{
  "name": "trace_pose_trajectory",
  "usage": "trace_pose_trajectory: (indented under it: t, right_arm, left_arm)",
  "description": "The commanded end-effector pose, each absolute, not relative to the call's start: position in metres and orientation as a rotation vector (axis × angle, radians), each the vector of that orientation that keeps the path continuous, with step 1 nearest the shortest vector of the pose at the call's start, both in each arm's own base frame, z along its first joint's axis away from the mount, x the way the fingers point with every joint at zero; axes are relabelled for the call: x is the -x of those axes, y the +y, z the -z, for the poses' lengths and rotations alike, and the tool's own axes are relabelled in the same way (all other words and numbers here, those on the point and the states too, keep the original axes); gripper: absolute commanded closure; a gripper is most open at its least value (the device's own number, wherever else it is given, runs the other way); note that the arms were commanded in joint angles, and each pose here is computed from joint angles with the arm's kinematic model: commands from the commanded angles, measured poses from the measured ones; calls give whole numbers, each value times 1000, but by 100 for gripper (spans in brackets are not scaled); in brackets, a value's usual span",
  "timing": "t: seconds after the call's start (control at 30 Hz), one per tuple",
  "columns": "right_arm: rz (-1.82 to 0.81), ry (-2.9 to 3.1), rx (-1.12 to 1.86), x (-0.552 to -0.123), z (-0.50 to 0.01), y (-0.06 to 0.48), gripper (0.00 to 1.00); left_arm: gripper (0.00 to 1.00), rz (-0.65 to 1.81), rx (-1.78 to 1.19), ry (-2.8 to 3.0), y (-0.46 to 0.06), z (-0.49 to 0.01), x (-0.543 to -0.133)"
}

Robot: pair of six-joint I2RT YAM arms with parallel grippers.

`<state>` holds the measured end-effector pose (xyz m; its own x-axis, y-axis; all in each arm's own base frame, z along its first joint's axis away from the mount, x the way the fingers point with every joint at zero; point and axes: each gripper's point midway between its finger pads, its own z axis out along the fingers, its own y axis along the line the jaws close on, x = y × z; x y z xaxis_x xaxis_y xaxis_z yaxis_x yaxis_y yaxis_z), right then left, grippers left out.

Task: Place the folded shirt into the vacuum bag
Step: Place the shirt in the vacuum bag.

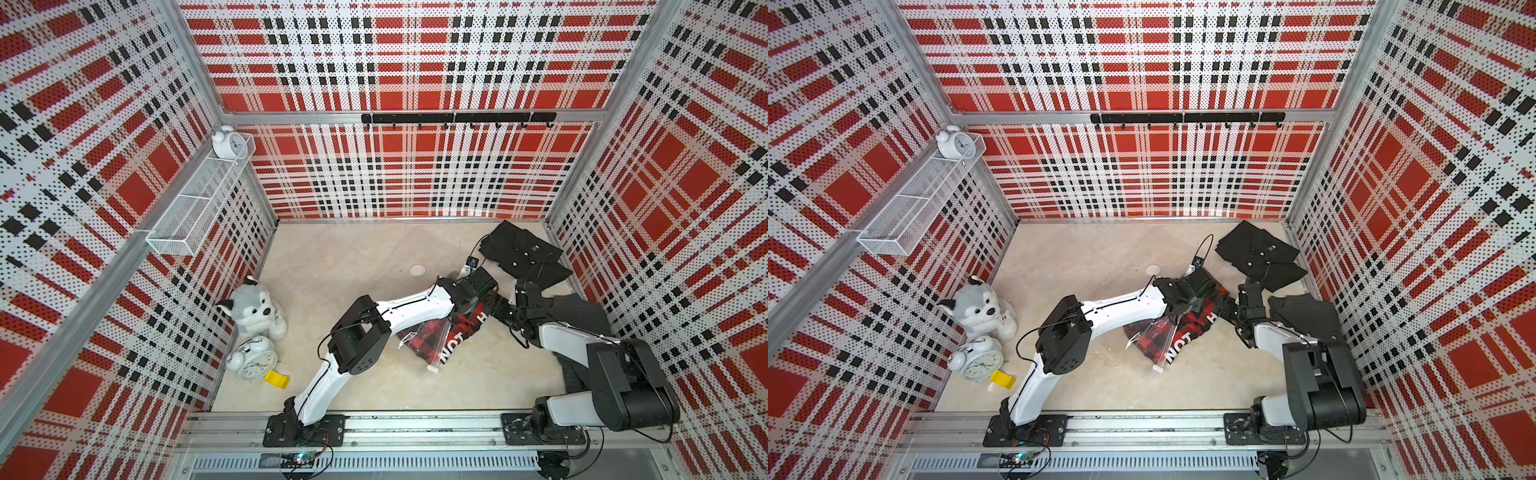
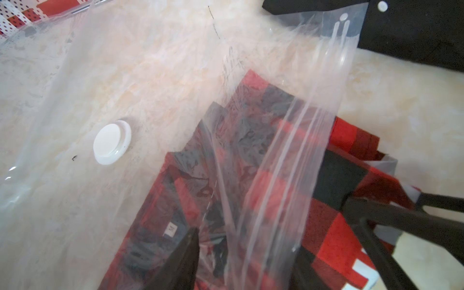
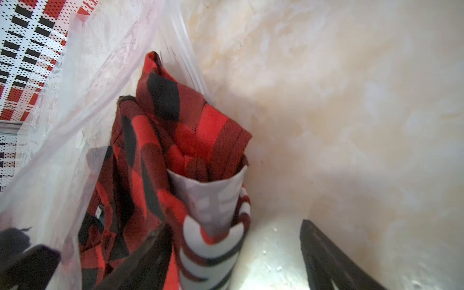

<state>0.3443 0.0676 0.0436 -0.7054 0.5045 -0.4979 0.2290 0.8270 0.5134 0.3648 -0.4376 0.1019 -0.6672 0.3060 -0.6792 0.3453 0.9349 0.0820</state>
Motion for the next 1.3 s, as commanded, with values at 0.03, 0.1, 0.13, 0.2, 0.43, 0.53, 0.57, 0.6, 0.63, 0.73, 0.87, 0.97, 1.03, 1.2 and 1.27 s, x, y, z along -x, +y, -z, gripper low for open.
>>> trace_pose_trajectory:
  t: [0.03,0.1,0.13,0.2,0.43,0.53,0.57,0.6,0.63,0.73,0.87,0.97,1.03,1.2,1.27]
  right_arm:
    - [-650,2346,-481,-362,-48,82,23]
    - [-686,2342,-461,-368,-47,87,36]
    - [-701,2335,-450,-370,-49,89,44]
    - [-713,2306,-417,-376,-55,92,67]
    - [-706,2193,-275,-386,-86,98,100]
    - [-727,2128,-203,-386,-105,107,100]
    - [-734,2108,-172,-386,-111,111,100]
    - [-739,2100,-148,-386,-114,115,100]
    - [-746,2095,-135,-385,-117,119,100]
    - [-741,2086,-59,-383,-121,132,100]
    - [-681,2132,-127,-385,-104,125,100]
    - [-610,2184,-266,-391,-88,108,100]
    - [-617,2185,-340,-395,-84,99,100]
    - [-738,2097,-390,-410,-103,104,100]
    - [-817,2055,-409,-415,-112,111,100]
  left_arm:
    - [51,69,-476,2359,-443,-93,-376]
    - [56,78,-482,2367,-445,-90,-380]
    - [59,83,-479,2370,-446,-89,-382]
    - [70,99,-482,2374,-448,-88,-384]
    - [98,195,-475,2355,-457,-115,-383]
    - [100,241,-469,2343,-460,-129,-380]
    - [100,256,-469,2339,-461,-133,-379]
    - [100,271,-472,2333,-463,-138,-378]
    - [100,279,-470,2329,-463,-141,-378]
    - [100,298,-456,2314,-462,-153,-378]
    - [100,350,-460,2299,-466,-169,-373]
    - [100,378,-474,2289,-469,-179,-365]
    - [100,390,-484,2288,-469,-182,-359]
    - [100,413,-498,2291,-468,-182,-347]
    - [100,426,-499,2295,-467,-179,-343]
